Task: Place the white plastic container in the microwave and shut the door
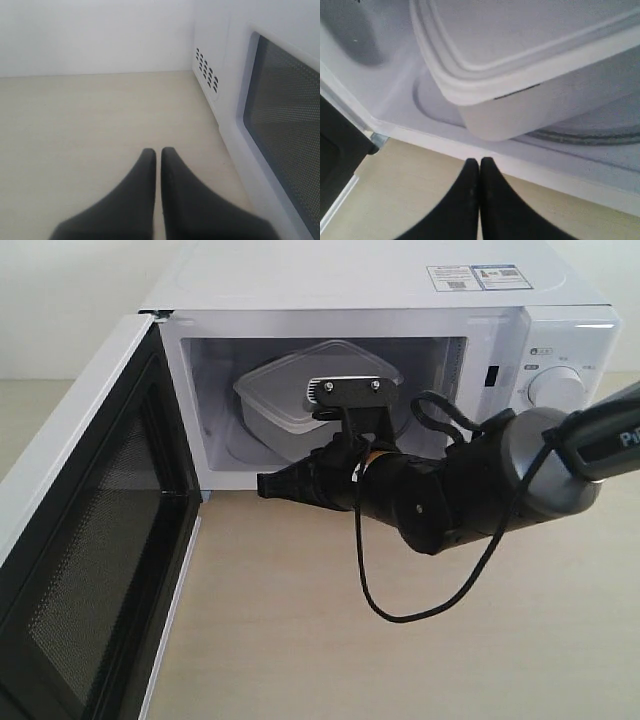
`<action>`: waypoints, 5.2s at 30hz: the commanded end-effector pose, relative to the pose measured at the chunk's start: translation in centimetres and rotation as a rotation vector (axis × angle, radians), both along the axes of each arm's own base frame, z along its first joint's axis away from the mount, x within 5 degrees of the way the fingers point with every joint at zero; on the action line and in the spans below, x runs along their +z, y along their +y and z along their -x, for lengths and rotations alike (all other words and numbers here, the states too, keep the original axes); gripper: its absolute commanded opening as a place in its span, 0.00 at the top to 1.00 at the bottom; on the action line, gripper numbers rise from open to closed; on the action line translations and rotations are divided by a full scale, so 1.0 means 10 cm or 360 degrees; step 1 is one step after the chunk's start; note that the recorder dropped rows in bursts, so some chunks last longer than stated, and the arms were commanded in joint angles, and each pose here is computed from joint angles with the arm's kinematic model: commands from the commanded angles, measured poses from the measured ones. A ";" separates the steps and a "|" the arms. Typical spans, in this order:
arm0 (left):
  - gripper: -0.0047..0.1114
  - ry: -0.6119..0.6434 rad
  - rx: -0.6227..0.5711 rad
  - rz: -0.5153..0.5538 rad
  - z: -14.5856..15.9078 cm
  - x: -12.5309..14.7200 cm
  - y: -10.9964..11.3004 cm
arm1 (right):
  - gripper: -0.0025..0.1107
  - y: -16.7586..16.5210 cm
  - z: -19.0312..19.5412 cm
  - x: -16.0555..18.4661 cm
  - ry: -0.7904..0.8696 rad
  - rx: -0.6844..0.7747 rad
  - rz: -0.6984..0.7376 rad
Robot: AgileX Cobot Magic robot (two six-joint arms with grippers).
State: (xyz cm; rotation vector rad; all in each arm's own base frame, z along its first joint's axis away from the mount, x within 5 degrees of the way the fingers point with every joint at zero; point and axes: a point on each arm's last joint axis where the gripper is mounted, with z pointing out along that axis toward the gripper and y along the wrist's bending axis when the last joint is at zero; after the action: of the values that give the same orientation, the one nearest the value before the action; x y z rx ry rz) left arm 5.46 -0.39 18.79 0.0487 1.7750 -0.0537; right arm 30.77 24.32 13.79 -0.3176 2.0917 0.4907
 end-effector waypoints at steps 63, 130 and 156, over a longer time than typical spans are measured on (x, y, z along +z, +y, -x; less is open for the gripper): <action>0.92 0.0000 0.0006 0.0014 0.00 -0.01 0.00 | 0.98 -2.04 1.57 0.84 -0.0473 -0.0984 0.0273; 0.92 -0.0523 0.0012 -0.0092 0.19 1.45 0.02 | 0.98 -2.28 1.82 1.08 -0.0584 -0.1043 0.0214; 0.92 -0.0234 -0.0102 0.0207 0.16 1.38 -0.06 | 0.98 -2.28 1.82 1.08 -0.0584 -0.1043 0.0214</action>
State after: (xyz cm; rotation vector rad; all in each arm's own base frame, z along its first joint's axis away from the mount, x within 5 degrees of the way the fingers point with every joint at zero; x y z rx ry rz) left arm 3.54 -0.82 32.96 0.0150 1.5228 -0.1799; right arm 12.61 1.64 24.70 0.2018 1.7390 -0.0839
